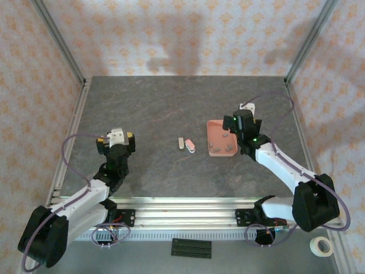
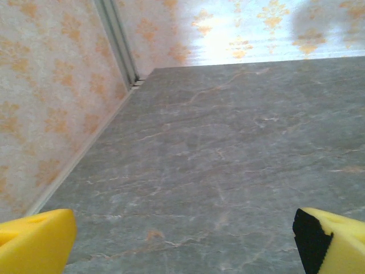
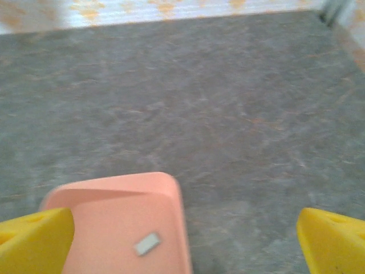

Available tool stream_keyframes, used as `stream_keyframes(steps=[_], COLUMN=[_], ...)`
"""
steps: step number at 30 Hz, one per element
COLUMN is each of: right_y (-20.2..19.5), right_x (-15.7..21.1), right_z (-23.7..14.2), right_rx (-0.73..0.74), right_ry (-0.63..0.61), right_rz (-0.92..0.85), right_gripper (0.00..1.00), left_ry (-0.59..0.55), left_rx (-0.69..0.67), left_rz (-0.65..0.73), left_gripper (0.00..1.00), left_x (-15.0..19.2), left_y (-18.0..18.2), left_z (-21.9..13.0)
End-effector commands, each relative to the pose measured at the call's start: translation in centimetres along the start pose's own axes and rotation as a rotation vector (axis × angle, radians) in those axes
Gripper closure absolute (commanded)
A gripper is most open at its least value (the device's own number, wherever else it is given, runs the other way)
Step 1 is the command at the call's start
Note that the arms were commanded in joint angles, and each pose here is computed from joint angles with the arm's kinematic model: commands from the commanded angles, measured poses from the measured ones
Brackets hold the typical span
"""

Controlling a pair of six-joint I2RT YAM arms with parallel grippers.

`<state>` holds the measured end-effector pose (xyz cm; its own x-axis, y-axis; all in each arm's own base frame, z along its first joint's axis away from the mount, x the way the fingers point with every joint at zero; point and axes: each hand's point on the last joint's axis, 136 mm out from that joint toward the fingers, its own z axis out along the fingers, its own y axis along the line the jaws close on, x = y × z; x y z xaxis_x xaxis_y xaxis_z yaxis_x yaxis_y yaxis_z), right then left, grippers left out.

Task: Load the staples into the stapler

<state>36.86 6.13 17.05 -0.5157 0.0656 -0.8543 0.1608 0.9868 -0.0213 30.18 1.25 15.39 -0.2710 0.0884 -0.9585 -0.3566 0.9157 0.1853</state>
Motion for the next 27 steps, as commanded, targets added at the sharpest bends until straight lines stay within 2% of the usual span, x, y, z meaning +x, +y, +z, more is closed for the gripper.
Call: stream_keyframes(steps=[1, 5, 8, 11, 13, 21, 27], right_y=[-2.6, -2.9, -3.1, -4.2, -4.7, -6.7, -7.0], right_x=[-1.3, -0.4, 0.4, 1.8, 2.6, 3.1, 4.7], right_z=[0.2, 0.6, 1.2, 2.7, 3.3, 3.5, 5.8], right_rx=[0.095, 0.061, 0.037, 0.038, 0.047, 0.027, -0.016], right_ry=[-0.111, -0.175, -0.216, -0.175, -0.15, -0.268, -0.237], right_rz=[-0.017, -0.036, -0.039, 0.0, 0.003, 0.037, 0.072], right_gripper=[0.0, 0.0, 0.0, 0.0, 0.0, 0.0, 0.01], left_ry=[-0.057, -0.053, -0.1, -0.14, -0.115, -0.082, -0.117], left_rx=[-0.065, -0.026, -0.04, -0.048, -0.088, -0.067, -0.067], left_rz=[0.01, 0.095, 0.106, 0.104, 0.135, 0.122, 0.058], left_gripper=[0.0, 0.0, 0.0, 0.0, 0.0, 0.0, 0.0], left_x=[-1.1, 0.5, 0.3, 0.0, -0.1, 0.1, 0.1], left_y=[0.9, -0.5, -0.8, -1.1, -1.2, -0.7, 0.3], left_z=[0.5, 1.7, 2.3, 3.3, 3.9, 4.8, 3.8])
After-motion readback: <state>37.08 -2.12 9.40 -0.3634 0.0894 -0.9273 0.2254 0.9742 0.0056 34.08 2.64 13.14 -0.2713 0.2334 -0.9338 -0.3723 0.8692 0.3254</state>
